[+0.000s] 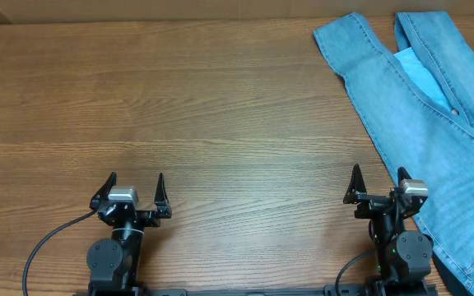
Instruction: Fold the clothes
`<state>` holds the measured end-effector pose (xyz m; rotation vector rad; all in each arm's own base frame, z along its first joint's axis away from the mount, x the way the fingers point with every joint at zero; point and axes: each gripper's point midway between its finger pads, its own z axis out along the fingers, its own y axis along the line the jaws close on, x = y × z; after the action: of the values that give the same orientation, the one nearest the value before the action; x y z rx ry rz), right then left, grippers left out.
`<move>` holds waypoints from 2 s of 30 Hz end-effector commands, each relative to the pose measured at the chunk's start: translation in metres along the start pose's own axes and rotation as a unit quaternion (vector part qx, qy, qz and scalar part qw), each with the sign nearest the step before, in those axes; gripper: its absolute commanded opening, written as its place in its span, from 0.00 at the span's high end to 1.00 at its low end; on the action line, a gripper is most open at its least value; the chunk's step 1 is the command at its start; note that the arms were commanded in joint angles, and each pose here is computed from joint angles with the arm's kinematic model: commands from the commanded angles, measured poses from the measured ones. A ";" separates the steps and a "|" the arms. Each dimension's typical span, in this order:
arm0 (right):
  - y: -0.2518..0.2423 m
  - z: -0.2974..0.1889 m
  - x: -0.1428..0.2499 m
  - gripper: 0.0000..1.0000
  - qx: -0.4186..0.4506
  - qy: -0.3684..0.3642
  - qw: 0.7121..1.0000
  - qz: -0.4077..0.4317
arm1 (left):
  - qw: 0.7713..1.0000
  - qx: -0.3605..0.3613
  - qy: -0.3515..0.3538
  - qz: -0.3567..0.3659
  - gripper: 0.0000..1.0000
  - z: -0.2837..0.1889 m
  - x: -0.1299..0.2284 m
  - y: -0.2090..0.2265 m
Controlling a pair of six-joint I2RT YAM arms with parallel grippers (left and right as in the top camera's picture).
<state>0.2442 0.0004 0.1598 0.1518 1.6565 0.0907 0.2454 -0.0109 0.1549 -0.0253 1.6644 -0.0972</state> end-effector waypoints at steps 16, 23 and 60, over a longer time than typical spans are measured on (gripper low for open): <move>0.004 0.016 -0.089 0.00 0.055 0.110 0.992 -0.009 | 0.998 -0.018 0.052 -0.042 0.00 -0.002 -0.060 0.000; -0.007 0.038 -0.060 0.00 0.103 0.312 0.944 -0.031 | 0.986 -0.027 0.164 -0.026 0.00 0.031 -0.071 -0.001; -0.125 0.059 0.123 0.14 0.303 0.623 0.721 -0.003 | 0.924 -0.005 0.371 -0.093 0.00 0.067 0.000 -0.016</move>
<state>0.2822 -0.0909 0.0134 0.6729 3.0433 -0.4167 0.3065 -0.0302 0.1414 -0.1574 2.4426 -0.2460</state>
